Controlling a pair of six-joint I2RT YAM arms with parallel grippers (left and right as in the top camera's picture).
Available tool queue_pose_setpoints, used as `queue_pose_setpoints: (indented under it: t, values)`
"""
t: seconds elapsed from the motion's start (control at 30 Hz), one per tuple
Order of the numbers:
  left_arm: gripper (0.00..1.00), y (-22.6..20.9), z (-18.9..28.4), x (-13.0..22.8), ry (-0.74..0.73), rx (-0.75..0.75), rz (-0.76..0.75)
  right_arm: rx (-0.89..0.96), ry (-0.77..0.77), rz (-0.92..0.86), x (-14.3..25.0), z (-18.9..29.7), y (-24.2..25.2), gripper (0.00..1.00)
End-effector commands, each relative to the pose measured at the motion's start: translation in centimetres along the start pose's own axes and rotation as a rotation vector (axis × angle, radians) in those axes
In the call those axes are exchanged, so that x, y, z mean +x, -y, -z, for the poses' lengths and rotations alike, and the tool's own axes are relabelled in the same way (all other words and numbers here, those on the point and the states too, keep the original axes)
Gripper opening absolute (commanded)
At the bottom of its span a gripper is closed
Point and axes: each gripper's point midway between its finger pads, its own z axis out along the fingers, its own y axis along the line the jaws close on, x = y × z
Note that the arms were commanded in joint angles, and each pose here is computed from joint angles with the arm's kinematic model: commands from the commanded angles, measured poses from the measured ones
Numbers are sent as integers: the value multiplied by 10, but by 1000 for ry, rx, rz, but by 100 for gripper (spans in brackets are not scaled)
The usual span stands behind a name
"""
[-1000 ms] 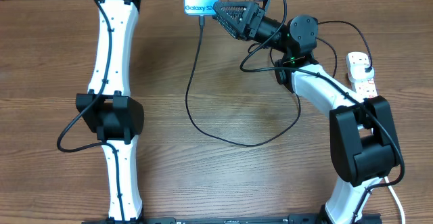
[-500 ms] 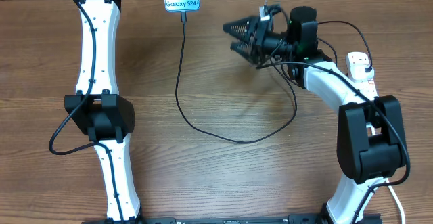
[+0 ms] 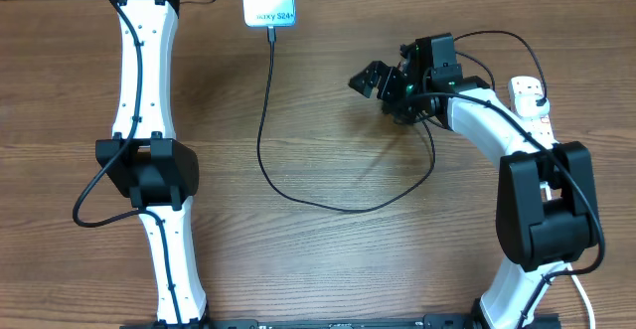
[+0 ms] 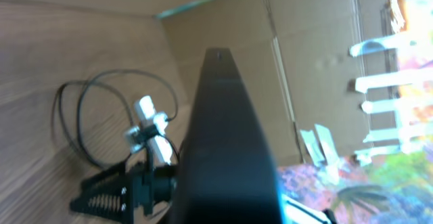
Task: Plug charger to phone and switch on socket
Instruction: 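Lower the phone with the left gripper down onto the table center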
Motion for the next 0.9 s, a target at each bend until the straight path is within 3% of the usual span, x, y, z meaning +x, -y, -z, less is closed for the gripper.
queue_pose_setpoints:
  t: [0.0, 0.4, 0.87]
  values:
    - [4, -8, -11, 7, 3, -59, -78, 160, 185, 64, -37, 32, 7, 100]
    - [4, -59, -59, 41, -41, -362, -64, 290, 162, 58, -28, 36, 33, 100]
    - [4, -85, -67, 53, -58, -461, -18, 658, 212, 39, -24, 67, 97, 100]
